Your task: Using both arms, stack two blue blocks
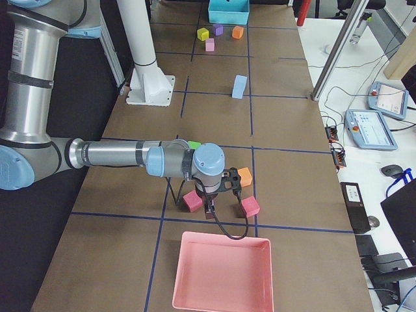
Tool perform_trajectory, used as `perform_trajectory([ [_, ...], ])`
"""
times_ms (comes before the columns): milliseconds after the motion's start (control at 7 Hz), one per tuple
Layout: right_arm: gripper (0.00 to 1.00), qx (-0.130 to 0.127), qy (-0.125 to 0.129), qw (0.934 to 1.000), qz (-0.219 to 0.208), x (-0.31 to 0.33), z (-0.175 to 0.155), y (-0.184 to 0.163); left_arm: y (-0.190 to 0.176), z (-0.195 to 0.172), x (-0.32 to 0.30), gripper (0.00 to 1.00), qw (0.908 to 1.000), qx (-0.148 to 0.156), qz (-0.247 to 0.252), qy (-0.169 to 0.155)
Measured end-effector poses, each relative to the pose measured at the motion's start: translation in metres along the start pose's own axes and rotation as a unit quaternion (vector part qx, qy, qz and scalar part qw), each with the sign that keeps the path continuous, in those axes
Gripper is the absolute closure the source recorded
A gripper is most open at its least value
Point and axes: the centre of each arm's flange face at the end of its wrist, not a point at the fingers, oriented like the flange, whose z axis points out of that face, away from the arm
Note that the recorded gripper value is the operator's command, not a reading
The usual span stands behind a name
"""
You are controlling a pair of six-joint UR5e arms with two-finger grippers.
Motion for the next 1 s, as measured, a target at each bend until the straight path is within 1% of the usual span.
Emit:
perform_trajectory([
  [286, 0.0, -0.005, 0.0, 1.0, 0.0, 0.0015, 0.0041, 0.001, 0.0084, 0.002, -0.0113, 0.0, 0.9999, 0.001, -0.01, -0.003],
  [1000, 0.0, -0.011, -0.003, 0.9999, 0.001, 0.002, 0.0102, 0.0015, 0.0123, 0.007, -0.0143, 0.0, 0.9999, -0.002, -0.011, -0.001],
])
